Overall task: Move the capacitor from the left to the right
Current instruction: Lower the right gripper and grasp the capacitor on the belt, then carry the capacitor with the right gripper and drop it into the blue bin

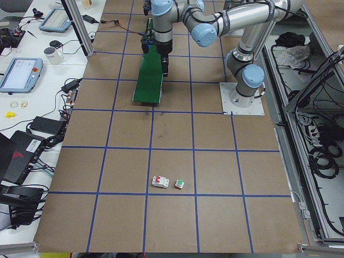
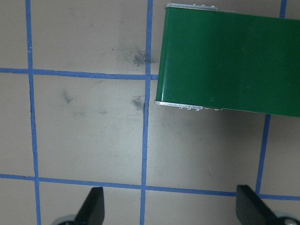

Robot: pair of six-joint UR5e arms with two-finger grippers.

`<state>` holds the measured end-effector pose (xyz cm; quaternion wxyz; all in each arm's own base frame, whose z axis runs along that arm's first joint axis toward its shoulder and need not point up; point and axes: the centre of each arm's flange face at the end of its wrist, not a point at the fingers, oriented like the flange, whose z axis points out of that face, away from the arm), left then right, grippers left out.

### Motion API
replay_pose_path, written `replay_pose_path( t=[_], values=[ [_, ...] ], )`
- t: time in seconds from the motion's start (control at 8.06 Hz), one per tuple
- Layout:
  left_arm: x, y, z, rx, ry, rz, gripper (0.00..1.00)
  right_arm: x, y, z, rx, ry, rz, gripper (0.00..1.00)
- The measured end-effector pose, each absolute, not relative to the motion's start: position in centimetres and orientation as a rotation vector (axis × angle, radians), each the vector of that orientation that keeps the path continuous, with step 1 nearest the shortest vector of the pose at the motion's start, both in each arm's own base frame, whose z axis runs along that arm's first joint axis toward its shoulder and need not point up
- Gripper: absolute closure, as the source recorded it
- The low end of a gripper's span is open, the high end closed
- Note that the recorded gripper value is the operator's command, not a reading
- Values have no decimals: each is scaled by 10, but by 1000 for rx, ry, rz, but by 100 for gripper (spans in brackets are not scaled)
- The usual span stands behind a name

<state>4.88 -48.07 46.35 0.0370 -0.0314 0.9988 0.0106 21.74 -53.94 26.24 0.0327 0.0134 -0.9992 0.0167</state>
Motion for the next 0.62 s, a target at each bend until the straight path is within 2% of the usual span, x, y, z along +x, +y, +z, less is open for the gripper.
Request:
replay_pose_path(
  t=[0.25,0.37,0.62],
  values=[
    [46,-478,468,-88,3066,16,0,214,-539,253,83,-3055,7,86],
    [44,-478,469,-80,3062,9,0,209,-539,246,97,-3046,-31,100],
    [40,-473,474,-66,3064,3,0,180,-544,251,78,-3038,-66,100]
  ],
)
